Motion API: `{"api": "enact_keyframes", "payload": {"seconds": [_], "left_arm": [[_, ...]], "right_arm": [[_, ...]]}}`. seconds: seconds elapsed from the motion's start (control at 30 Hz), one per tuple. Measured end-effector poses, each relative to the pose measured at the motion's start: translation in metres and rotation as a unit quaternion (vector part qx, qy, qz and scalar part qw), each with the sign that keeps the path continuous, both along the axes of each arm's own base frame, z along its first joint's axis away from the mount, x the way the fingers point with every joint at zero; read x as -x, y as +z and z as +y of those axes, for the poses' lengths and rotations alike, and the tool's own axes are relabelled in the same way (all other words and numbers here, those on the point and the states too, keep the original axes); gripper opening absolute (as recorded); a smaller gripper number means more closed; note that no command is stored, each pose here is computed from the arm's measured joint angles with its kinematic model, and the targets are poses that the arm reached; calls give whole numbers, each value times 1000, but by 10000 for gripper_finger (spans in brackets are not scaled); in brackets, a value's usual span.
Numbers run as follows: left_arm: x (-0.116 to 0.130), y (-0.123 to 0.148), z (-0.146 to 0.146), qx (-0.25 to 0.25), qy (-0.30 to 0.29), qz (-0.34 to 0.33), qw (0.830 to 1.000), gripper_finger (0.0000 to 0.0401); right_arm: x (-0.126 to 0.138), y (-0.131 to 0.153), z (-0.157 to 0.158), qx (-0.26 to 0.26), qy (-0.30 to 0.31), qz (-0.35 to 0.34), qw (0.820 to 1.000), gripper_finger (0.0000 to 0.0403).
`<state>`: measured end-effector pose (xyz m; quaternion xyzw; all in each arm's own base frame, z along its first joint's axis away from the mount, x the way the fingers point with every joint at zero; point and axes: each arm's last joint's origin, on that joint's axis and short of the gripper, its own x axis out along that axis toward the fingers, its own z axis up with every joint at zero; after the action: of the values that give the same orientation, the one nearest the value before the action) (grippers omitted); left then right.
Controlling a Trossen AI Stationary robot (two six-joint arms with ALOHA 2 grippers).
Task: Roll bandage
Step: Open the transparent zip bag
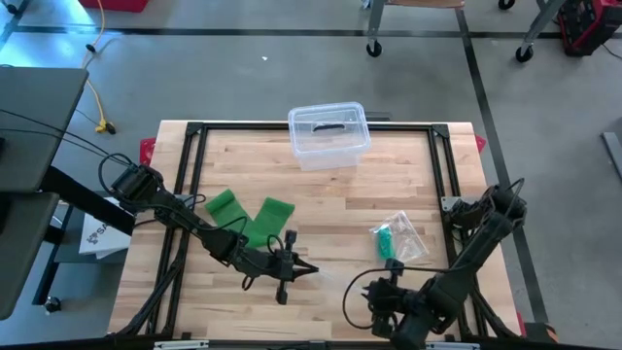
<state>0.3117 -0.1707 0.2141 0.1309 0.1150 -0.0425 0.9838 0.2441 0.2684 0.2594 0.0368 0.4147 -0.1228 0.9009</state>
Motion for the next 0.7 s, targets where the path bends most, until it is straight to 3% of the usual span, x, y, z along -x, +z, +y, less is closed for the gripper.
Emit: {"api": "enact_keyframes", "payload": {"seconds": [0.2,0.3,0.53,0.7], "left_arm": [[0,-1,0,-2,-1,4,1000,0],[0,-1,0,-2,-1,4,1000,0],[0,-1,0,-2,-2,4,1000,0],[0,-1,0,-2,-2,5,1000,0]], "right_arm": [[1,16,-8,26,-46,-88,995,148],[-8,13,-12,38,-60,-95,993,176],[-37,3,-27,76,-42,-72,994,178],[-47,1,-39,64,-41,-42,996,165]]}}
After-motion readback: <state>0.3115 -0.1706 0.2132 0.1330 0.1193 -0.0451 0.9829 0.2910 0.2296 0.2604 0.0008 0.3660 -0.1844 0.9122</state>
